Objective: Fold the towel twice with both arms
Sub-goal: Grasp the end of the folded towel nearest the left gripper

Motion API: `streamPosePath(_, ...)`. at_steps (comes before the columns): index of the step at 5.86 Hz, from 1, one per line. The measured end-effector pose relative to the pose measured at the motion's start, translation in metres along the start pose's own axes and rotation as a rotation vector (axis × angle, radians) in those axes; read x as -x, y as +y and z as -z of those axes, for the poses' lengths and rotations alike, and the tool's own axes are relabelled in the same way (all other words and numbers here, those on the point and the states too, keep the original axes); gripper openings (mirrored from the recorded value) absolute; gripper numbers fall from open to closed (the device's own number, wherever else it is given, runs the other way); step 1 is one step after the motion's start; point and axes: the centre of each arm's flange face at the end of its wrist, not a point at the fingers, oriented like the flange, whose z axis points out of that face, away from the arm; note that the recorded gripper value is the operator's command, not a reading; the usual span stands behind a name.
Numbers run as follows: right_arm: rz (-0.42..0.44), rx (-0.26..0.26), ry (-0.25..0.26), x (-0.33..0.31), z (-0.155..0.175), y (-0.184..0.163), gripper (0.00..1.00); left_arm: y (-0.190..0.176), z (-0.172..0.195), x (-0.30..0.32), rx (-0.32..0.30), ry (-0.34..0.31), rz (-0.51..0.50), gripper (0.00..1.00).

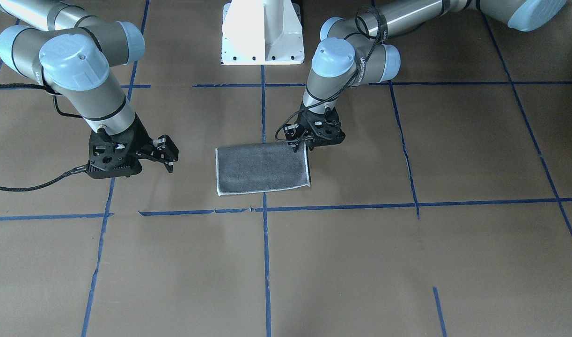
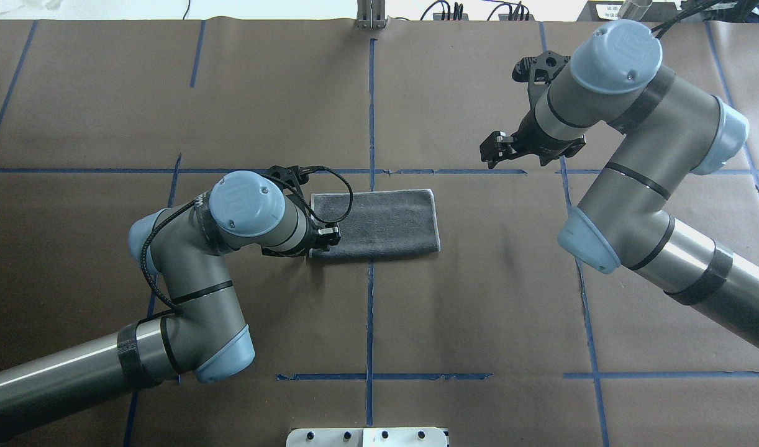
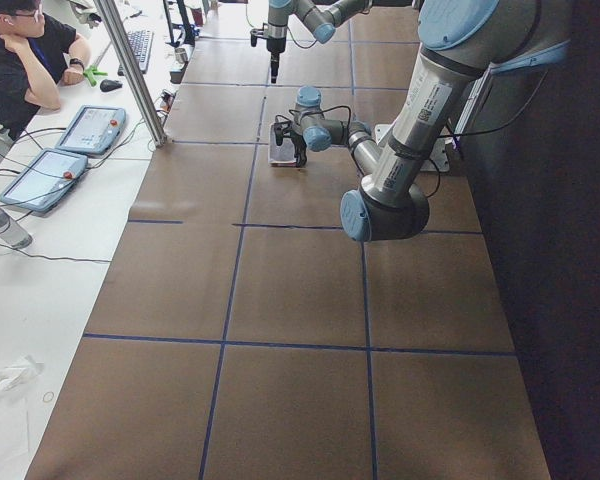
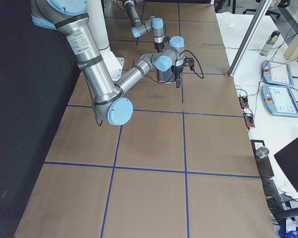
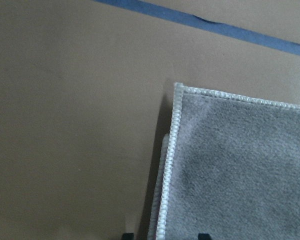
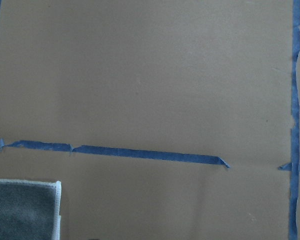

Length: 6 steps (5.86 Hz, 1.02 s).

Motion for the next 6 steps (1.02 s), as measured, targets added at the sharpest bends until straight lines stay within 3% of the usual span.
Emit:
streamPosePath(1, -0.001, 0.0, 0.0, 0.0, 0.0, 0.0, 1.0, 0.001, 0.0, 0.0, 0.001, 0.0, 0.0, 0.09)
streamPosePath(2, -0.001, -0.001, 0.0, -0.001, 0.001, -0.001, 1.0, 0.001, 0.0, -0.001, 0.001, 0.001, 0.0, 0.01)
streamPosePath(6, 0.008, -0.004, 0.002, -0.005, 0.003, -0.004, 1.0, 0.003, 0.015, -0.025, -0.002, 0.012, -0.004, 0.0)
